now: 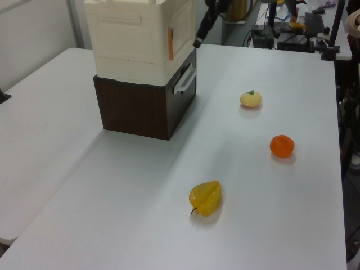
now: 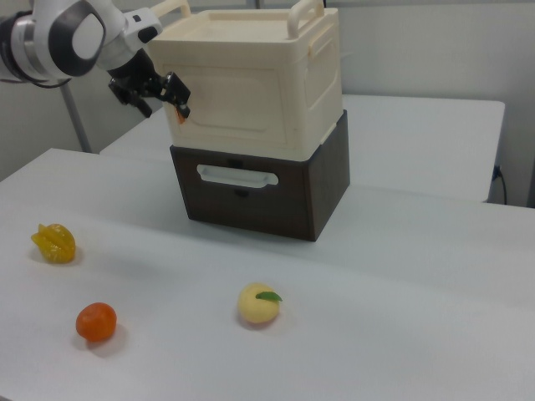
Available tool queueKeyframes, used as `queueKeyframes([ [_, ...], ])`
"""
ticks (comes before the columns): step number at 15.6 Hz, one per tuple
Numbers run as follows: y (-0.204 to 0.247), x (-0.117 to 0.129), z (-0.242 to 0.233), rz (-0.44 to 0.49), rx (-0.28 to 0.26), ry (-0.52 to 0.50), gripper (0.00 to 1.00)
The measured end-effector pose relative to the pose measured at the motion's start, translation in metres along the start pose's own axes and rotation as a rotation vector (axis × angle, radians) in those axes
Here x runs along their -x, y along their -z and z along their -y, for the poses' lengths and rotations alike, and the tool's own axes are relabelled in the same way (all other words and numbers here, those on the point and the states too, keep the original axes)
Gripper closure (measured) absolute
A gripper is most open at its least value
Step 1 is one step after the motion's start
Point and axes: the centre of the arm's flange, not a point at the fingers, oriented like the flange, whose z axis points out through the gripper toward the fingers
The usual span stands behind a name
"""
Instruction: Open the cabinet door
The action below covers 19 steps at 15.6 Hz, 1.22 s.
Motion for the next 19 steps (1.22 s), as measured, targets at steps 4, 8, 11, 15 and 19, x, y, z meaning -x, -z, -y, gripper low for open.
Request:
queueKeyframes([
  [4,-0.009,-0.014,0.004,-0.124,-0.009,-0.062,0.05],
  [8,-0.010,-0.019,0.013,-0.167,-0.023,-0.056,0.19],
  [11,-0.010,-0.021,0.018,-0.182,-0.030,-0.051,0.33],
  [15,-0.011,-0.021,0.018,-0.182,-0.029,-0.050,0.63],
  [19,-0.012,-0.021,0.018,-0.183,-0.016,-0.038,0.65],
])
